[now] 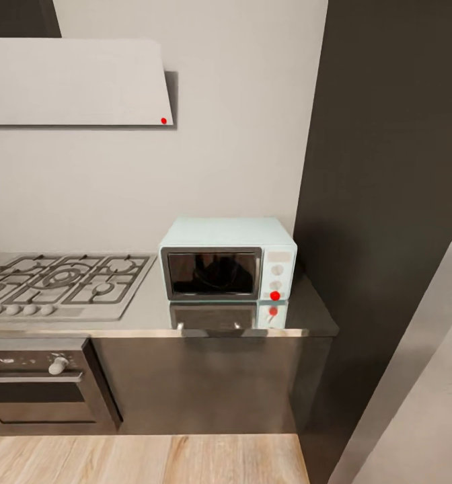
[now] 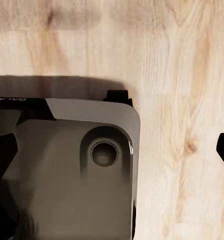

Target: In the kitchen, take the popcorn bag from the countertop, put it into the microwave, and heat it until the popcorn is cooked so the cooked popcorn ends up inside the bag.

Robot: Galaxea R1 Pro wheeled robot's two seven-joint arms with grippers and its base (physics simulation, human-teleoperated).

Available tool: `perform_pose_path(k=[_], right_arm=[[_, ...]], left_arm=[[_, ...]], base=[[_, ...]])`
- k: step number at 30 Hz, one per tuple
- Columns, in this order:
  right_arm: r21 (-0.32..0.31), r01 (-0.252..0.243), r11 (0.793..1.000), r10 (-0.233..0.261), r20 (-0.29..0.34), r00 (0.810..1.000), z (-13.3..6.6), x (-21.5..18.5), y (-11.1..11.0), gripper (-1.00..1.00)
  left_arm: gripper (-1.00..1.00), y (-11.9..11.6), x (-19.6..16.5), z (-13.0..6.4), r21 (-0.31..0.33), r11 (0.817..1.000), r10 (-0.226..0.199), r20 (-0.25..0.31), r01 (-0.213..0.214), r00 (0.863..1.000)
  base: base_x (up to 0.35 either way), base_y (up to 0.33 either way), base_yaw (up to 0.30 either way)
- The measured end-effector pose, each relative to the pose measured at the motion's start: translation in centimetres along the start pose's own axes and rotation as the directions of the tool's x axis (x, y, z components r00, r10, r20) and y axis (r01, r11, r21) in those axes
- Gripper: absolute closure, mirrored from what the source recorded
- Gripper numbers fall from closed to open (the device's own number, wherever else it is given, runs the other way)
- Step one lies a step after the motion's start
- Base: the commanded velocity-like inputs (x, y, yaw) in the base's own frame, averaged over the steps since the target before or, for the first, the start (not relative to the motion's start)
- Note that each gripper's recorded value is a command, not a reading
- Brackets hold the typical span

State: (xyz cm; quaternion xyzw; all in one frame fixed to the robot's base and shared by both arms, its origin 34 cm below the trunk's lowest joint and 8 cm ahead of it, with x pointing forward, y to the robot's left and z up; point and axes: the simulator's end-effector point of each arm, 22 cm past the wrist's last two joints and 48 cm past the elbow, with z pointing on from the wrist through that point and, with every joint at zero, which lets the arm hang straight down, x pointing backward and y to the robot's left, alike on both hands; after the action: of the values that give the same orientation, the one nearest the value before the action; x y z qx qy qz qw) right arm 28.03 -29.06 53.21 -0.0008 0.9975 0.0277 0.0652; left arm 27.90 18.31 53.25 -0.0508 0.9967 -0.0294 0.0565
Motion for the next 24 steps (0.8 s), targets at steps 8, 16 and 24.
perform_pose_path(k=[8,16,24], right_arm=[[0.0,0.0,1.0,0.0,-0.001,1.0,0.02,0.03,0.0,-1.0],[0.001,0.0,1.0,0.0,-0.001,1.0,0.01,0.01,-0.12,-1.0],[0.009,0.083,0.996,-0.083,-0.005,0.997,0.05,-0.3,0.03,-1.0]], left_arm=[[-1.0,0.02,0.0,0.02,-0.001,1.0,-0.001,-0.001,0.001,1.0],[-1.0,0.02,-0.01,0.02,-0.001,1.0,-0.001,-0.001,0.001,1.0],[-1.0,0.04,0.17,0.02,-0.001,1.0,-0.001,-0.003,0.001,1.0]], base=[[0.182,0.0,0.0],[0.003,0.0,0.0],[0.0,0.0,0.0]])
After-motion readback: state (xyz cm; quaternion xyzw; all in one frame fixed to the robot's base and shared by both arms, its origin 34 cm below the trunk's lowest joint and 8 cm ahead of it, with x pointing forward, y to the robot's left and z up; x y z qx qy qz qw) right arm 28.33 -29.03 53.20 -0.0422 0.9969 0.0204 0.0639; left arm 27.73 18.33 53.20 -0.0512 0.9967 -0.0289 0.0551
